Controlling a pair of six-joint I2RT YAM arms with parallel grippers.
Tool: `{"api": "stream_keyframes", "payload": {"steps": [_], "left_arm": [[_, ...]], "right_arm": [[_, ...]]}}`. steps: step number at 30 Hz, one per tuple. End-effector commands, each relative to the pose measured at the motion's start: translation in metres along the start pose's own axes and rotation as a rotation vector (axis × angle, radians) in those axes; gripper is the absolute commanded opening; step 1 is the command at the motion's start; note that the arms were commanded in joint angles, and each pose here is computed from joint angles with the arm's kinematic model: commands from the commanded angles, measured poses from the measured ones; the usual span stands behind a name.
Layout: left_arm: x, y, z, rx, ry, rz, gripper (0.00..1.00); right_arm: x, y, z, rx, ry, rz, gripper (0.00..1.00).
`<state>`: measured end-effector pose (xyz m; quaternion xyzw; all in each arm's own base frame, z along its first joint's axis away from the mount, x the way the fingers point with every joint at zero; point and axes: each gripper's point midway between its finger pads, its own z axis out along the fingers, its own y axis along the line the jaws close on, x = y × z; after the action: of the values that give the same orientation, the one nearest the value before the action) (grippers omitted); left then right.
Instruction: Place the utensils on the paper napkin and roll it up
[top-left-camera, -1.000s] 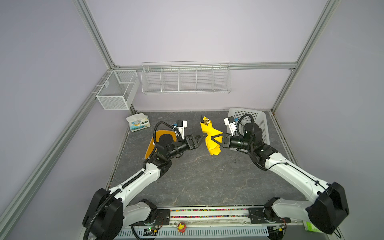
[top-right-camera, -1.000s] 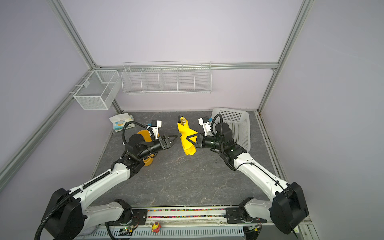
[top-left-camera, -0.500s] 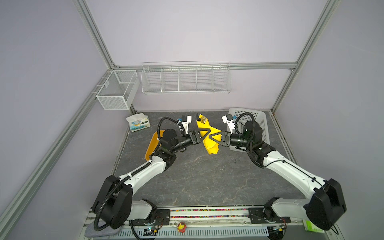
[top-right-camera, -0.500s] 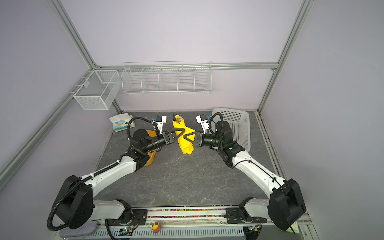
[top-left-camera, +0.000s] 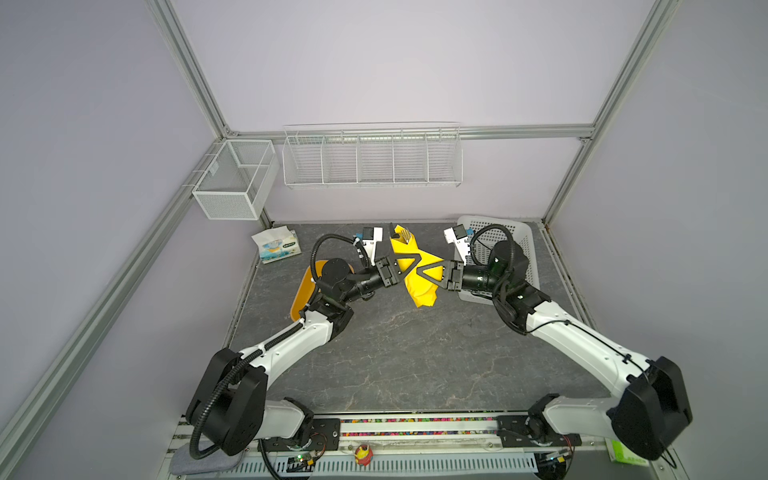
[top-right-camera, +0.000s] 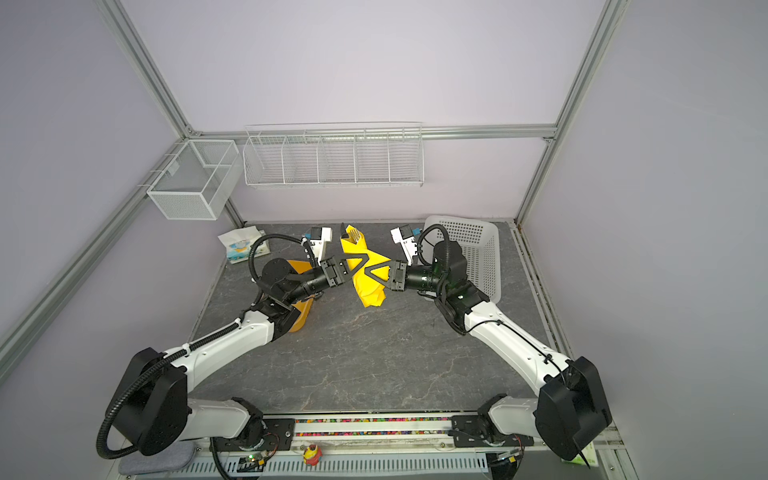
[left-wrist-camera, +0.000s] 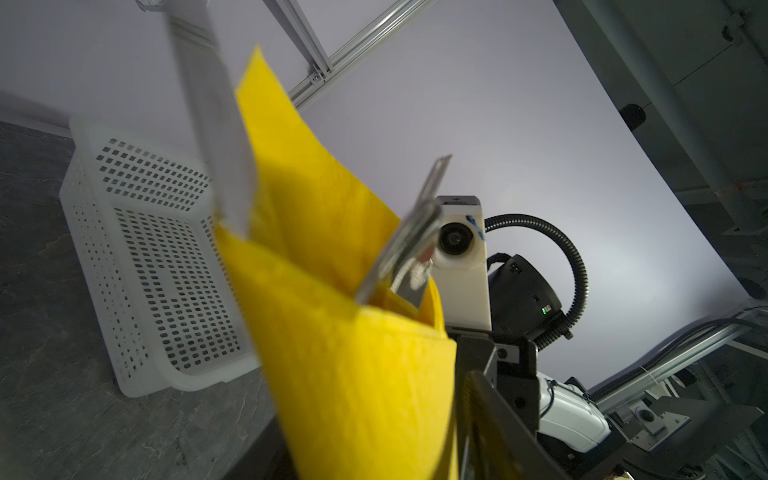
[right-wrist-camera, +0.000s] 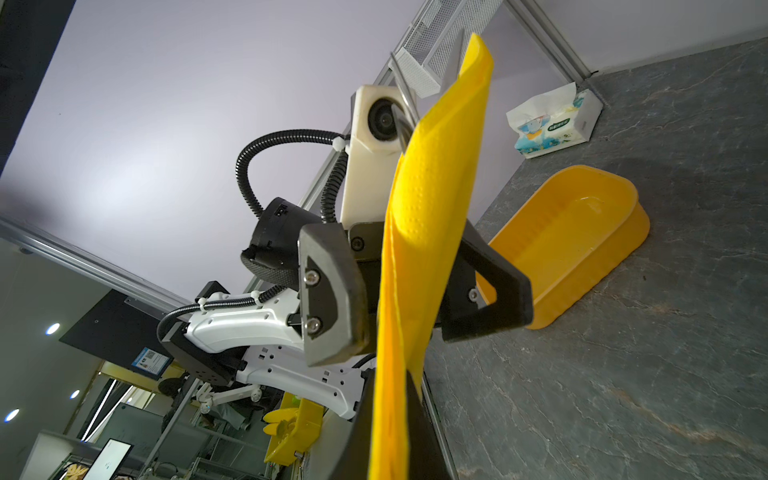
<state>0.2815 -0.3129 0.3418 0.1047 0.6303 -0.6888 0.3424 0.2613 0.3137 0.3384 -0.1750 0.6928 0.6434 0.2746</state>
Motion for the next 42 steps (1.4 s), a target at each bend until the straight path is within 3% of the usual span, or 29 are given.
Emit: {"api": "stream_keyframes", "payload": {"steps": [1,13,25,31,36,42], "left_arm": [[-0.008,-0.016,0.003,0.055,-0.009,0.032,0.52],[-0.012,-0.021,0.005,0.103,-0.026,-0.006,0.43],[-0.015,-0.026,0.002,0.109,-0.05,0.006,0.12],[-0.016,-0.023,0.0,0.102,-0.068,0.005,0.05],[-0.017,-0.023,-0.002,0.098,-0.081,0.004,0.0],[-0.019,-0.023,-0.003,0.093,-0.093,0.002,0.0]], "right_arm": [[-0.011,0.016,-0.001,-0.062,-0.027,-0.042,0.09],[-0.007,0.014,0.0,-0.076,-0.013,-0.032,0.09],[-0.005,0.014,-0.001,-0.066,-0.014,-0.027,0.1],[-0.004,0.012,-0.004,-0.044,-0.022,-0.028,0.13],[-0.003,0.008,-0.006,-0.005,-0.028,-0.031,0.19],[-0.002,0.003,-0.011,0.052,-0.032,-0.043,0.4]]}}
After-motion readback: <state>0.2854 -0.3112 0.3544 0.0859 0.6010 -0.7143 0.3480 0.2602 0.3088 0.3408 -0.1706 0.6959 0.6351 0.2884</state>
